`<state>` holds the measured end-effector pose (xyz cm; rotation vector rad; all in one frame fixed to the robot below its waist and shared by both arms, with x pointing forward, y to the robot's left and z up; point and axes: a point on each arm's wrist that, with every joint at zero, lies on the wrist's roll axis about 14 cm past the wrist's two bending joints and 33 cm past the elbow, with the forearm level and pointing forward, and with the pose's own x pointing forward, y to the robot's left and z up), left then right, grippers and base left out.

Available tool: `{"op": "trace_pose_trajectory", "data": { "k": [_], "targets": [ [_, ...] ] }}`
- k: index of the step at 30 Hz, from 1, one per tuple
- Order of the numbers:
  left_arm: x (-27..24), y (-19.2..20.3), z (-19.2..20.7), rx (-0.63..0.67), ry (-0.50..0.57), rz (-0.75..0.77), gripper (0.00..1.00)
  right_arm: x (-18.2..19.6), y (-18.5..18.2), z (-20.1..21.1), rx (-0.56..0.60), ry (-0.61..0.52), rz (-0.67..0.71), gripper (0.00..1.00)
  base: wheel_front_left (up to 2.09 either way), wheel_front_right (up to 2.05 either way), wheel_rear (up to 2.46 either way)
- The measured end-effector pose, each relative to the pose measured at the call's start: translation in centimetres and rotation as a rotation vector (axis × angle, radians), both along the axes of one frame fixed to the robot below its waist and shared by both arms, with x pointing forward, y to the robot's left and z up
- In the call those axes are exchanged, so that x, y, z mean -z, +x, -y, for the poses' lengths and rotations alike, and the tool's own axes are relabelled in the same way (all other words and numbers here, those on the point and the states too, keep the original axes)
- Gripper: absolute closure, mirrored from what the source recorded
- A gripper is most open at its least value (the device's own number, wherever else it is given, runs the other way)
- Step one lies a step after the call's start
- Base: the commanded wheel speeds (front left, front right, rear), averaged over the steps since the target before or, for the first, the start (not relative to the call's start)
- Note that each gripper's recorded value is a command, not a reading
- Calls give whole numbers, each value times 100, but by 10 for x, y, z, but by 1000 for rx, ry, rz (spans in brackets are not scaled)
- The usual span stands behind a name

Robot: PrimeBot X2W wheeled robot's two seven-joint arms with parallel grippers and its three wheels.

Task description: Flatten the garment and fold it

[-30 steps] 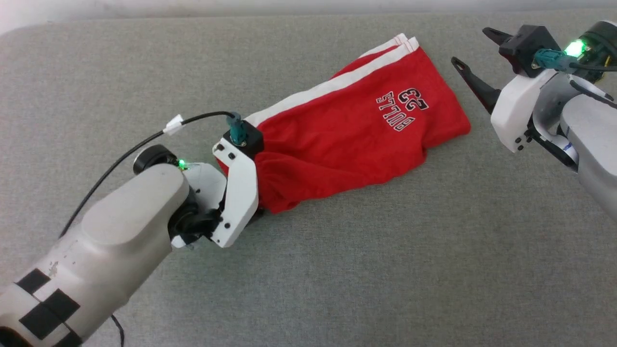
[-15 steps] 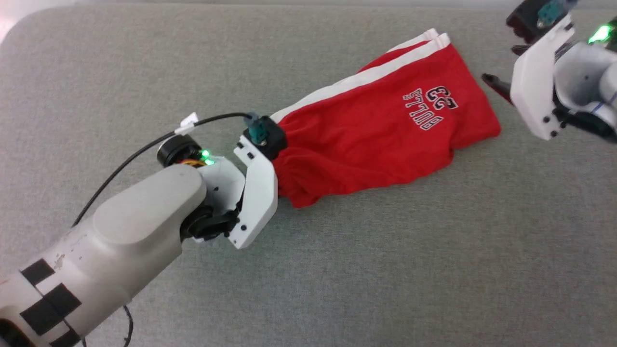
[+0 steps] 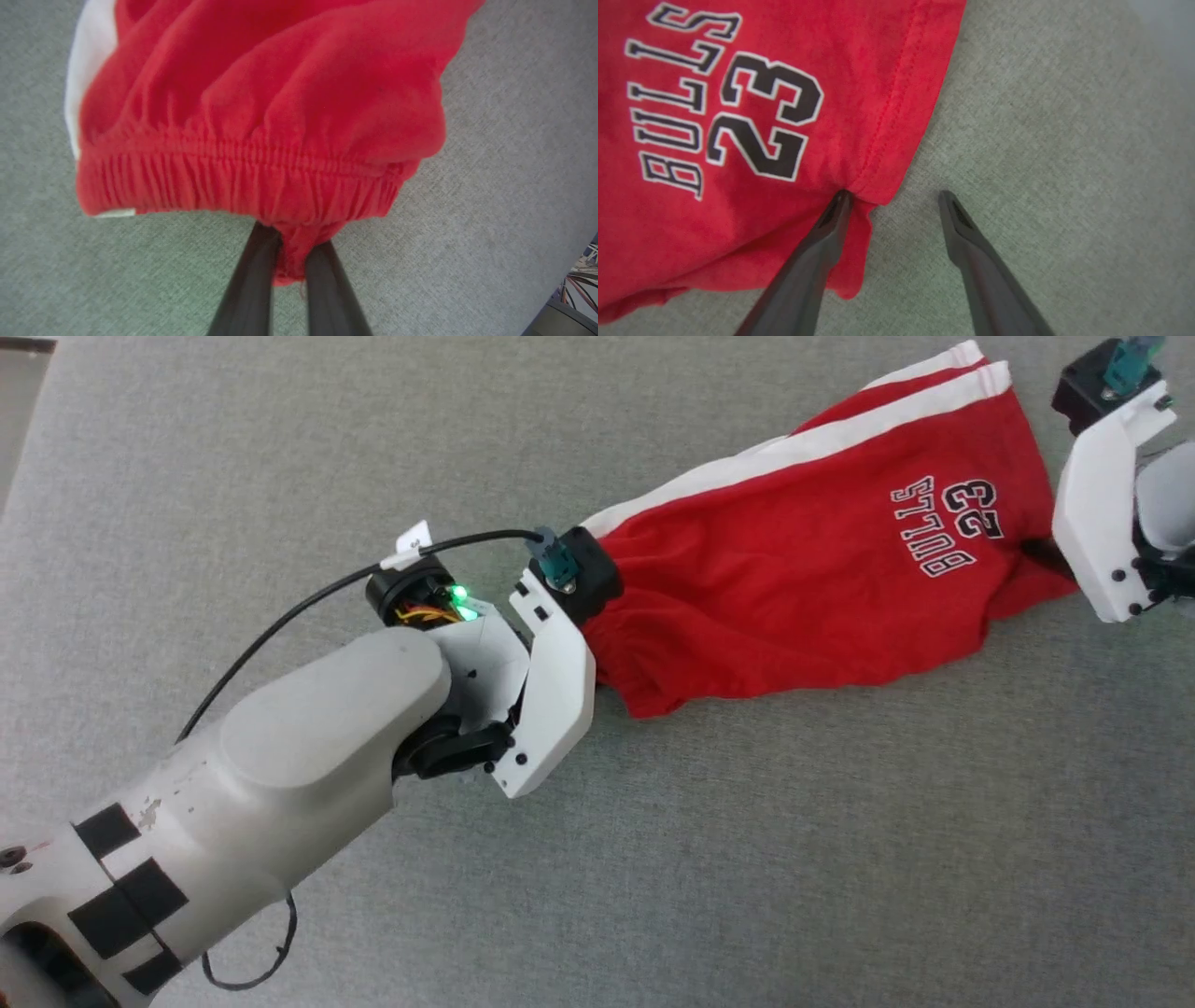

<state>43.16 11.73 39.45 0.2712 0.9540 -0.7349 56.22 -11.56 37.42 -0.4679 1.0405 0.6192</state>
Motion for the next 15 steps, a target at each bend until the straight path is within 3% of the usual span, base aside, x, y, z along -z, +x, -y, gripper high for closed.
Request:
{"op": "trace_pose_trajectory", "data": {
  "k": [5, 6, 7, 15],
  "targets": [
    [5, 0, -5, -10, 1, -4, 100, 11, 3, -5, 17, 34, -18, 0, 0, 0, 0],
    [5, 0, -5, -9, 1, -2, 100, 12, 2, -5, 20, 44, -20, 34, 0, 0, 0],
    [4, 0, -6, -8, 2, -1, 100, 11, 2, -6, 21, 51, -16, 100, 0, 0, 0],
    [-2, 2, -8, -6, 3, 31, 100, -4, -3, -11, 13, 126, 66, 100, 0, 0, 0]
  ]
}}
